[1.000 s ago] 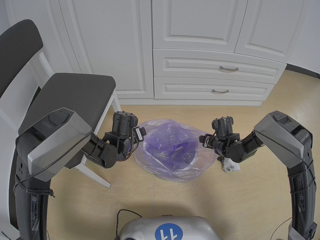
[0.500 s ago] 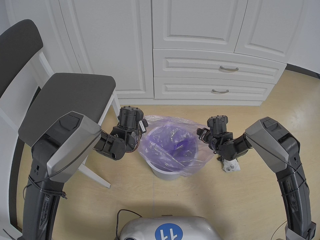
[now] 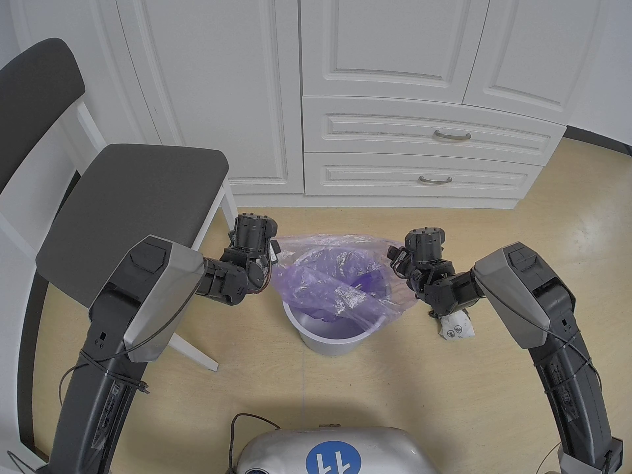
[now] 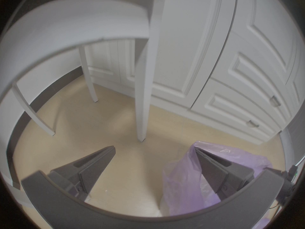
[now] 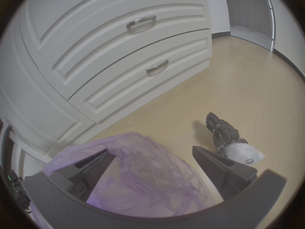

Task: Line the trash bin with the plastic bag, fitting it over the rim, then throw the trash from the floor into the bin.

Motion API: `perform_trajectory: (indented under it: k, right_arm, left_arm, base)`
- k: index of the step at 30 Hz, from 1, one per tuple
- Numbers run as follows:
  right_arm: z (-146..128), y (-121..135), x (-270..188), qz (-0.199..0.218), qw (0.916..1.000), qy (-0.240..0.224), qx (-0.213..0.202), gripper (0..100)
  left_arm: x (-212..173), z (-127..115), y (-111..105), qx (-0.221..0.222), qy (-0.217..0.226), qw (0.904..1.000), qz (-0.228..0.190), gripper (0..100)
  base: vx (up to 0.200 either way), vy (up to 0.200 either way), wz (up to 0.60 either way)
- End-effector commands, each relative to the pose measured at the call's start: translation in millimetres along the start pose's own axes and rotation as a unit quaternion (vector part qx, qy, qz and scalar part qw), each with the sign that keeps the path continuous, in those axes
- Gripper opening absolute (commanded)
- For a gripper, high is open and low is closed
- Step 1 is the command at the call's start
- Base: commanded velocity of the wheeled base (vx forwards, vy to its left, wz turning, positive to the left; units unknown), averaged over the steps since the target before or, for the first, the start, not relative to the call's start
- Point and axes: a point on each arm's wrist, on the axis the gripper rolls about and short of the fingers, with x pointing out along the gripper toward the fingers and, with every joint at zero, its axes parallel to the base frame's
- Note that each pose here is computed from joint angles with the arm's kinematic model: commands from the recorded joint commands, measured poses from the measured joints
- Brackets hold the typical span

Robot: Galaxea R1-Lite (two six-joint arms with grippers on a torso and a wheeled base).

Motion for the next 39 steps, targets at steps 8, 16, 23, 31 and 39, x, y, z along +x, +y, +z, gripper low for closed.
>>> perform_trajectory:
  k: [8,16,23,31,39]
  right_arm:
    - [-6,-10,-9,-0.045,0.9961,0.063,-0.042,100]
    - [25,3,-45,-0.041,0.9944,0.066,-0.072,100]
    - [33,-3,-73,-0.049,0.9841,0.086,-0.147,100]
    - [8,-26,-93,-0.058,0.9574,0.152,-0.238,100]
    - [-42,-28,-125,-0.009,0.9206,0.24,-0.308,100]
  left_arm:
    - [-30,5,16,0.039,0.077,0.996,0.023,100]
    - [-62,20,19,0.04,0.09,0.9951,0.003,100]
    - [-79,16,13,0.048,0.078,0.9956,-0.018,100]
    - [-94,1,9,0.103,0.052,0.9917,-0.057,100]
    - [-96,-10,-2,0.165,0.056,0.9811,-0.084,100]
  base:
    - [0.0,0.0,0.0]
    - [0.0,0.0,0.0]
    - [0.0,0.0,0.0]
    - [0.0,0.0,0.0]
    - [0.0,0.0,0.0]
